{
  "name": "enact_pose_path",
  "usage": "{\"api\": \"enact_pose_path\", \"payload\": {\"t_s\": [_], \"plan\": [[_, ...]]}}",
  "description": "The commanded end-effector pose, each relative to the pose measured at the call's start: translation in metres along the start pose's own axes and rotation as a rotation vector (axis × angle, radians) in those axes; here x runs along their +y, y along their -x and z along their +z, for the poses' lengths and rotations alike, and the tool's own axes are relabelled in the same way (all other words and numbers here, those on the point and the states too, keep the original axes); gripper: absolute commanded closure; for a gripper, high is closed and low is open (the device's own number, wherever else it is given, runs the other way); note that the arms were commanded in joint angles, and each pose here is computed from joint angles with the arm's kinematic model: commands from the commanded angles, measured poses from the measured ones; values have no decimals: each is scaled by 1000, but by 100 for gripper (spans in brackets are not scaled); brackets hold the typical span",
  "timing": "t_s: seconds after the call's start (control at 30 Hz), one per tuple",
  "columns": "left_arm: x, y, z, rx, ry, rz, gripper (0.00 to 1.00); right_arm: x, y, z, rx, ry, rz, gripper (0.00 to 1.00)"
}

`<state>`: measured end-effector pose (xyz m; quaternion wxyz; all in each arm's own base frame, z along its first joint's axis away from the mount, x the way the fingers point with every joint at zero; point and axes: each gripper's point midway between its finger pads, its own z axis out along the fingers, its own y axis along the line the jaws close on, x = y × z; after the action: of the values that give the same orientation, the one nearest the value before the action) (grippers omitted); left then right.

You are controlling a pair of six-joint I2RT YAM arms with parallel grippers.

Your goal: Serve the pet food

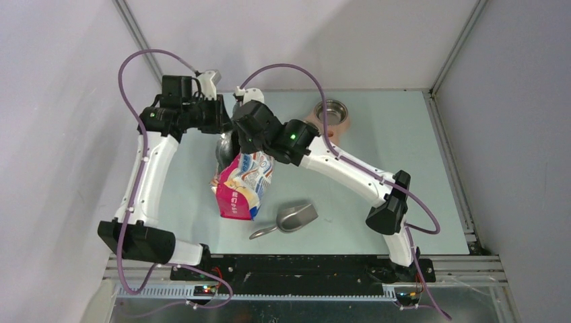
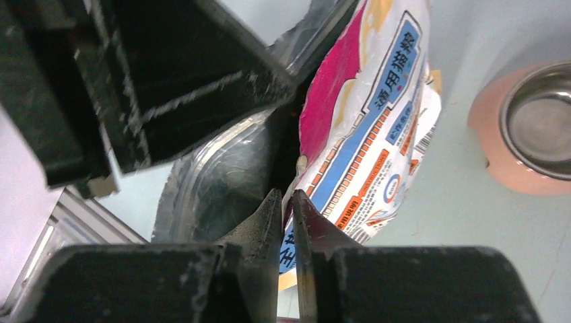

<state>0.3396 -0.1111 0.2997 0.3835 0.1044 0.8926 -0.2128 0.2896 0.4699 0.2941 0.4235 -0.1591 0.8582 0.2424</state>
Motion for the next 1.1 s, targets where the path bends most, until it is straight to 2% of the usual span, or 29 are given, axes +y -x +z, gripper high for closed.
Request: {"api": "enact_pose_path", "payload": {"t_s": [0.0,0.1,0.2,0.5,0.53,0.63,0.73,0.77,0.93,1.07], "plan": [[-4,-13,-13,4,14,-15,67,-29,21,-13,-61,-95,-6,88],[-1,-32,-7,60,28,-30,66,-30,22,-10,-65,-100,-9,82],[1,-44,-7,80,36,-42,71,-28,21,-4,-61,-96,-11,71],[-1,-43,-13,55,43,-45,90,-21,23,20,-85,-109,-27,63],[-1,-41,-14,52,45,-46,91,-21,25,22,-90,-112,-38,64],[5,-35,-16,42,82,-32,96,-28,33,28,-114,-133,-53,80],[16,-29,-21,33,147,-4,99,-51,37,27,-107,-174,-42,91],[17,-24,-24,24,157,12,100,-56,45,18,-118,-172,-33,99],[45,-12,-40,10,330,81,100,-98,78,-26,-153,-182,7,100],[64,5,-57,-25,457,137,100,-123,84,-55,-154,-193,8,100]]}}
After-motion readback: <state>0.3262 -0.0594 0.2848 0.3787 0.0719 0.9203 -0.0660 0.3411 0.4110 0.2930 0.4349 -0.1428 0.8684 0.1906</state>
